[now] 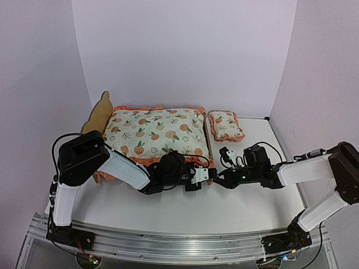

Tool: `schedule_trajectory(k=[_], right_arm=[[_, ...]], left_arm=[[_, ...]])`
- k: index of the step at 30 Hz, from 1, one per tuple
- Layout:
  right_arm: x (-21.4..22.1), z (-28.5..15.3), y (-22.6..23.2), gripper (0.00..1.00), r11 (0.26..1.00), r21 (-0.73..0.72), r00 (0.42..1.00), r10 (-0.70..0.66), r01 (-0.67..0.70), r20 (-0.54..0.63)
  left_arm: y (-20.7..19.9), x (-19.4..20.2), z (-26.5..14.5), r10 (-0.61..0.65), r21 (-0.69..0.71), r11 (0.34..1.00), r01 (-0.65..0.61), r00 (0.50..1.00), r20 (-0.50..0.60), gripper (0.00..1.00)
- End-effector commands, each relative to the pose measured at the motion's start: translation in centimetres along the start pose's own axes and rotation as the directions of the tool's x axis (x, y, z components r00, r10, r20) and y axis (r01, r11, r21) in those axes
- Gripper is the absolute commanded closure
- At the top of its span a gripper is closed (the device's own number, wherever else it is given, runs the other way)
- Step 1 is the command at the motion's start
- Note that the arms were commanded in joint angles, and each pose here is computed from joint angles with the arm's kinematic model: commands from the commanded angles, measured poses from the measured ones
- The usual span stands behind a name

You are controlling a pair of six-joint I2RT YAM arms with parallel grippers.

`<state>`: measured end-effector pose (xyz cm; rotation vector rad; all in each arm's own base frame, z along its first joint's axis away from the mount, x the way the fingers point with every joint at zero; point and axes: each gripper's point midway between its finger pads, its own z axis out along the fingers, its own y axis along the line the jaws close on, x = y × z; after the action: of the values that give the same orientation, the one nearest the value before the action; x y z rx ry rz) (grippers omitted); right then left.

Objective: Set up the pet bed

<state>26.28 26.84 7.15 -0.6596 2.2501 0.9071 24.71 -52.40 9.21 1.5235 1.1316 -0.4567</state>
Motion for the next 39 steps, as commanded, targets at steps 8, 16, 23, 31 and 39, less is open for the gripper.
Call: schedule_trajectory(k=[8,16,23,31,39], right_arm=[[-2.9,0.4,1.6,0.85,0.996,-0.072,0.997,-0.046,0.05,0.059],[-2.5,0.4,0.6,1.0,1.0,-0.025,0.998,-0.011,0.013,0.058],[-2.1,0.6,0.7,1.0,0.999,-0.037,0.999,0.012,-0.011,0.044],[-2.3,0.6,0.9,1.0,0.999,-0.049,0.999,0.025,-0.023,0.044],[-2.5,0.6,0.9,1.0,0.998,-0.047,0.998,0.031,-0.029,0.05]], left_arm=[[-1.7,4.4,0.5,-0.052,0.044,0.997,0.058,0.989,-0.136,1.0],[-1.3,4.2,-0.1,-0.054,0.031,0.998,0.06,0.987,-0.153,0.93],[-0.9,3.6,-1.8,-0.038,0.049,0.998,0.049,0.98,-0.195,0.82],[-1.7,2.8,-4.0,-0.057,0.114,0.99,0.086,0.97,-0.236,0.73],[-1.0,0.2,-4.9,-0.101,0.101,0.988,0.117,0.984,-0.148,0.6]])
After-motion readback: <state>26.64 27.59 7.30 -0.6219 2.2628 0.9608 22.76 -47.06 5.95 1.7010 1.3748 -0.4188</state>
